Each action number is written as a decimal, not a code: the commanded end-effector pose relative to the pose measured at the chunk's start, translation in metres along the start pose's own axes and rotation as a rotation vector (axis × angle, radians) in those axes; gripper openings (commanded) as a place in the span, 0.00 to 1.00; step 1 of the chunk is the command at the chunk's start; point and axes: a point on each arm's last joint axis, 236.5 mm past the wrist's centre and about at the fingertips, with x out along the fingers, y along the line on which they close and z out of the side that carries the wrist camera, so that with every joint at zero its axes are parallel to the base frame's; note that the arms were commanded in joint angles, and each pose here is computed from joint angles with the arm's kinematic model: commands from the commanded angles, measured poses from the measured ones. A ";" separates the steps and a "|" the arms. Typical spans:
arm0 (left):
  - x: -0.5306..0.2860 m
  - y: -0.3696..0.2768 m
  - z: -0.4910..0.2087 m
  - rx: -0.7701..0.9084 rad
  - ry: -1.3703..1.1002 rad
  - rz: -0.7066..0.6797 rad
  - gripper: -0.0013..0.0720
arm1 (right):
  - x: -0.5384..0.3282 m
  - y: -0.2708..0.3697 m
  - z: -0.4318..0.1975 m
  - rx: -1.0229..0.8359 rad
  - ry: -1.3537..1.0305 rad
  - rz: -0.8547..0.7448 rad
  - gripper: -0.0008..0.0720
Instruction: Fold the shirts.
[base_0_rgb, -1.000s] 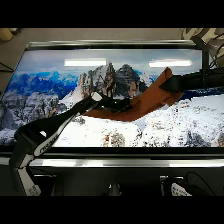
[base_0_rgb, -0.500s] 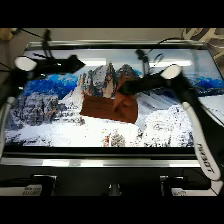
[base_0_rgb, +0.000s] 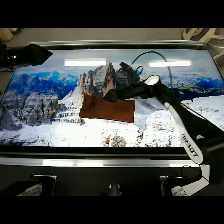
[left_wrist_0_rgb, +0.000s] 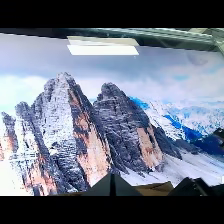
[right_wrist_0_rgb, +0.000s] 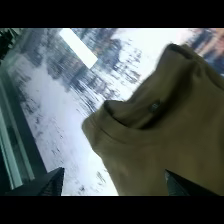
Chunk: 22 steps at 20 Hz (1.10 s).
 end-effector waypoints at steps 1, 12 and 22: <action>-0.007 0.007 -0.005 0.030 0.016 0.039 0.05 | -0.089 -0.082 -0.065 0.078 0.265 -0.249 0.96; -0.006 0.008 -0.007 0.027 0.021 0.040 0.05 | -0.032 -0.130 -0.107 0.447 0.152 -0.233 0.85; -0.006 0.008 -0.007 0.027 0.020 0.040 0.05 | -0.096 -0.152 -0.047 0.354 -0.027 -0.178 0.04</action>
